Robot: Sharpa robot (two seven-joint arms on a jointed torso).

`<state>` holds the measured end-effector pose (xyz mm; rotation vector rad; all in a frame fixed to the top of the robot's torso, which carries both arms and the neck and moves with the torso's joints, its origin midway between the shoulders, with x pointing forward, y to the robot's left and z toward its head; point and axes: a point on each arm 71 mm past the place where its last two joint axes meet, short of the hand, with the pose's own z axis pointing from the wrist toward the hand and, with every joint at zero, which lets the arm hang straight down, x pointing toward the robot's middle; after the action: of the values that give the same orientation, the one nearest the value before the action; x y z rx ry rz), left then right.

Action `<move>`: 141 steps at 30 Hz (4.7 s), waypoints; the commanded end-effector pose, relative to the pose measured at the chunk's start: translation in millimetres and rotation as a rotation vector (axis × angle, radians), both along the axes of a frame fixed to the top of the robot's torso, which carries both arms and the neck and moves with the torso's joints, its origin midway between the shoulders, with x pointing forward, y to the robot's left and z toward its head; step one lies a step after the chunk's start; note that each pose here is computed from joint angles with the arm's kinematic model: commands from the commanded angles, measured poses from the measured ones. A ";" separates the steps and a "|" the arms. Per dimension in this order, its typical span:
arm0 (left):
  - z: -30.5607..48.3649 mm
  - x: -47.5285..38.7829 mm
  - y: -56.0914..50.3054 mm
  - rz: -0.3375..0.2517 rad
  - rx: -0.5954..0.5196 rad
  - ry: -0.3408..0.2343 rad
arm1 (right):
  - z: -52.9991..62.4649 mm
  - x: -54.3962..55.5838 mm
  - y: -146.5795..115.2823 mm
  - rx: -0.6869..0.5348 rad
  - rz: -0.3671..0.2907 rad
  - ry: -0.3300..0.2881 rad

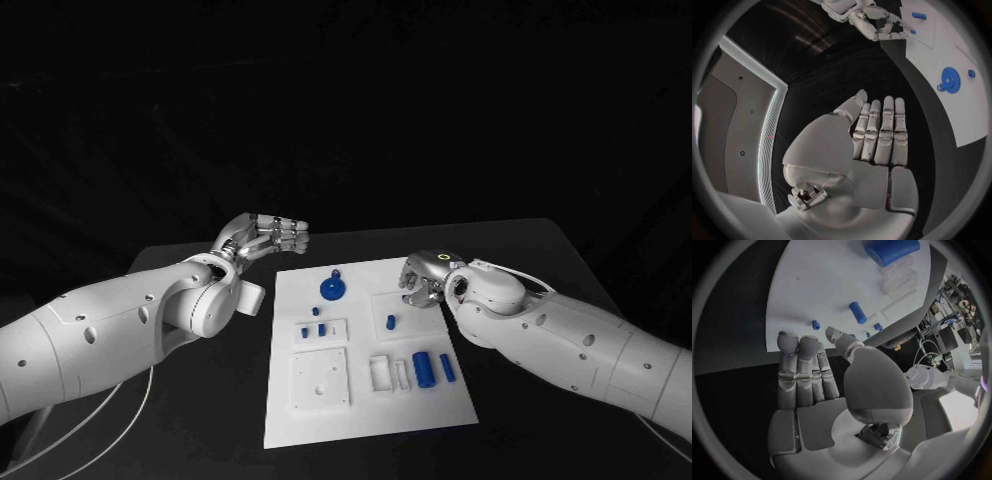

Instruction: Assemble the parts on the task board

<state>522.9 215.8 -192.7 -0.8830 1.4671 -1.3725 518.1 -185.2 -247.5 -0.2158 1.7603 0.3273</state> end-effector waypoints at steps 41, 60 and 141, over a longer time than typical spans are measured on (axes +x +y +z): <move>2.6 -2.0 -11.3 -0.045 -0.078 0.025 | -33.5 1.4 11.0 -0.099 -0.021 -0.009; 1.4 1.5 -4.9 -0.028 -0.072 0.025 | -9.6 -5.1 11.2 0.009 -0.024 -0.121; -2.7 14.6 -19.5 -0.023 -0.079 0.021 | -67.6 -109.4 123.3 0.174 0.272 -0.014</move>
<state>538.1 199.8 -197.2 -0.9408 1.4526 -1.4226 409.0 -62.6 -314.7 -0.3155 1.6861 0.6897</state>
